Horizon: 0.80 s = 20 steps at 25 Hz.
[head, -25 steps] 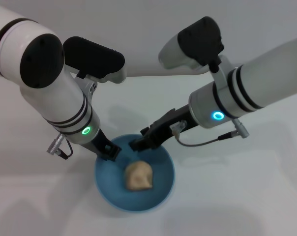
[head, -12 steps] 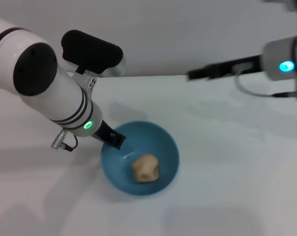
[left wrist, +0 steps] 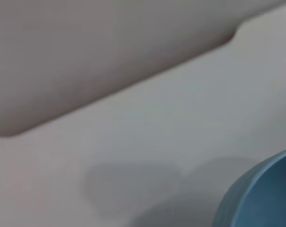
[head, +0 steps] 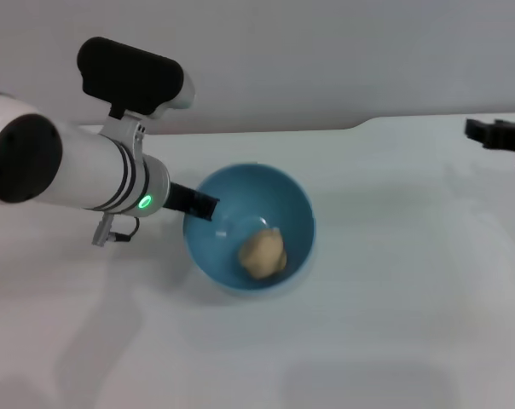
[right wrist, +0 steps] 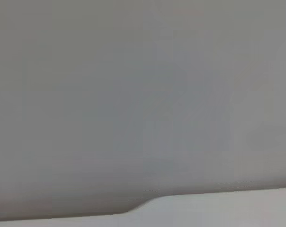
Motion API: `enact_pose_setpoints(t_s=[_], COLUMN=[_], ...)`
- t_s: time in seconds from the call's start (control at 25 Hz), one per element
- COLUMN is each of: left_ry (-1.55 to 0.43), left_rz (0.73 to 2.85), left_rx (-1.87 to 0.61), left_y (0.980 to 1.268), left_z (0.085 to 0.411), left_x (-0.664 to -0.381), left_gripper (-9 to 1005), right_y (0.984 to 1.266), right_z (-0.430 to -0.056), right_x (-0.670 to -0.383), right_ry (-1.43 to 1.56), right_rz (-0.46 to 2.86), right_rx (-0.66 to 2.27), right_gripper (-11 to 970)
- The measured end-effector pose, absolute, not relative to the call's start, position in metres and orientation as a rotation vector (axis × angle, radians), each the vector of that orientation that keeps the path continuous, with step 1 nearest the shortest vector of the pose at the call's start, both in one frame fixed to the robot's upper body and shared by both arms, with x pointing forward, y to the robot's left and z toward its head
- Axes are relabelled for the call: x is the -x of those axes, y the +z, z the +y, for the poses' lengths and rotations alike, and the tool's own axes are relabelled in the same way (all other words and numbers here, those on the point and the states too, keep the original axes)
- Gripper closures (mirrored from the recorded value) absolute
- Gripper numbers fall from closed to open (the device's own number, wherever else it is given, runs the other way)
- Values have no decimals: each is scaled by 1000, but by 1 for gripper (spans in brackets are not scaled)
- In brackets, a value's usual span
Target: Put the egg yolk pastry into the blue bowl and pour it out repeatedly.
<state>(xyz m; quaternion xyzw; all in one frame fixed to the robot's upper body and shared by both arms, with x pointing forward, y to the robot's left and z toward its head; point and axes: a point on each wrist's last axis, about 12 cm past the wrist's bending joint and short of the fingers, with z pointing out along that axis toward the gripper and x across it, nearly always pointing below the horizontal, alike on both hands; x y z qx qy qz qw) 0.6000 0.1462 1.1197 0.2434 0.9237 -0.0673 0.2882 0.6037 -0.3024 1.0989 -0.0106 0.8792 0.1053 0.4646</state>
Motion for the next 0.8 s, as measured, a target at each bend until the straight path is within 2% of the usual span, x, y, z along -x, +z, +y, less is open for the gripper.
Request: enact_pose_setpoints(t_s=[0.4,0.6,0.64,0.68,0.8], left_ry=[-260,-260,-253,-253,-277], left_rz=[2175,1922,1792,1792,1615], left_rx=[-488,-555,-611,-611,-650], left_y=[1108,1099,1093,1093,1082], left_z=[162,155,149,149,144], left_x=[-595,-572,-559,-559,-540], left_gripper=[989,990,990,991,991], right_y=[1062,1058,1058,1058,1058], right_z=[-304,-303,-300,-300,-294], right_x=[-591,-587,-587,-587,-587], right_ry=[136,116,123,123,136], right_rz=[2166,2155,2154,2154,2150], right_rx=[2,10,13,13,28], right_gripper=[556,557,557,556,555])
